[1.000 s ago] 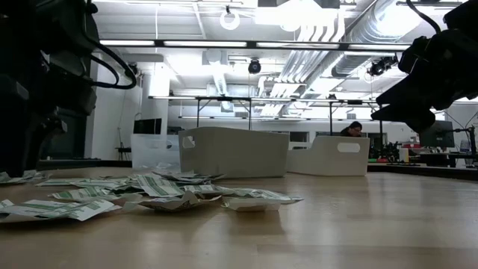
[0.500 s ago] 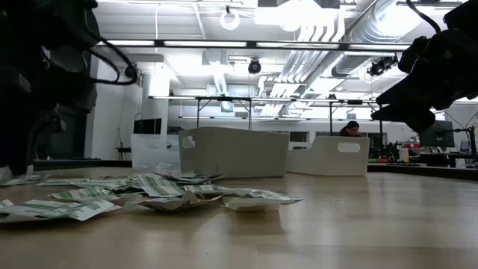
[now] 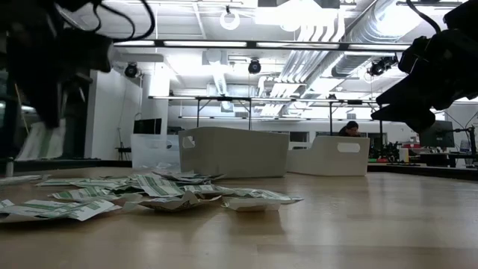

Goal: Pick & Place First Aid Supplies
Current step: Put the bandage pack into the gray bin

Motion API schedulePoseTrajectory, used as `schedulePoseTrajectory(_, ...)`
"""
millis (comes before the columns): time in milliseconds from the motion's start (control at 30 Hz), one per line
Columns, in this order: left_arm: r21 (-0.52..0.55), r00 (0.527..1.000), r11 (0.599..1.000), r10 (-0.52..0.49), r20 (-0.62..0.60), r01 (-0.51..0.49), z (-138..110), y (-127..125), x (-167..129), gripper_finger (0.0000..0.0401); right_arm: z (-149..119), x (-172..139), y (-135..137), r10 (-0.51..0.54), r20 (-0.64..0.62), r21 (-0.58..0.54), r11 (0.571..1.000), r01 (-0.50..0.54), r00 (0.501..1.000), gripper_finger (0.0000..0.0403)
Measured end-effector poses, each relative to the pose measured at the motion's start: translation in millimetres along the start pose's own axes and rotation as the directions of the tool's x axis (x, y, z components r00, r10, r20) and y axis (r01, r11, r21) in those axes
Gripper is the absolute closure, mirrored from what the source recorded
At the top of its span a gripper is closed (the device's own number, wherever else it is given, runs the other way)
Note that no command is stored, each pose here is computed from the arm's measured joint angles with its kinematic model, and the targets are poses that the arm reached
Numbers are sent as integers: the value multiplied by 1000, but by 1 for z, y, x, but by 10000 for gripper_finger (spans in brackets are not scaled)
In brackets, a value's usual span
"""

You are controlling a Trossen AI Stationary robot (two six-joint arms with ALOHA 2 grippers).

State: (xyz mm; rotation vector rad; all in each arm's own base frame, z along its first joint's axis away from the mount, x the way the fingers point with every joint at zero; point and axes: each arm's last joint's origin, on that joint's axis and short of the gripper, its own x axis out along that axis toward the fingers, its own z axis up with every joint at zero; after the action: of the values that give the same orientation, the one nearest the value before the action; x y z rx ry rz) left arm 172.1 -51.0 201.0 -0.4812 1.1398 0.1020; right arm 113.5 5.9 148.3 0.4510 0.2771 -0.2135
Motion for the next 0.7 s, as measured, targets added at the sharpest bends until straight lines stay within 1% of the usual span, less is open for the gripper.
schedulePoseTrajectory(133, -36, 997, 999, 5, 82, -2, 11, -7, -11, 401, 0, 0, 0, 0, 0, 0, 1000, 0, 1000, 195)
schedulePoseTrajectory(233, -84, 980, 996, 32, 197, -16, 21, -12, -17, 401, 0, 0, 0, 0, 0, 0, 1000, 0, 1000, 195)
schedulePoseTrajectory(300, -113, 957, 993, 56, 285, -25, 27, -15, -21, 401, 0, 0, 0, 0, 0, 0, 1000, 0, 1000, 195)
schedulePoseTrajectory(433, -160, 890, 985, 129, 437, -64, 37, -17, -25, 401, 0, 0, 0, 0, 0, 0, 1000, 0, 1000, 195)
schedulePoseTrajectory(500, -190, 854, 978, 171, 491, -87, 40, -17, -27, 401, 0, 0, 0, 0, 0, 0, 1000, 0, 1000, 195)
schedulePoseTrajectory(700, -355, 709, 927, 332, 622, -122, 49, -15, -28, 401, 0, 0, 0, 0, 0, 0, 1000, 0, 1000, 195)
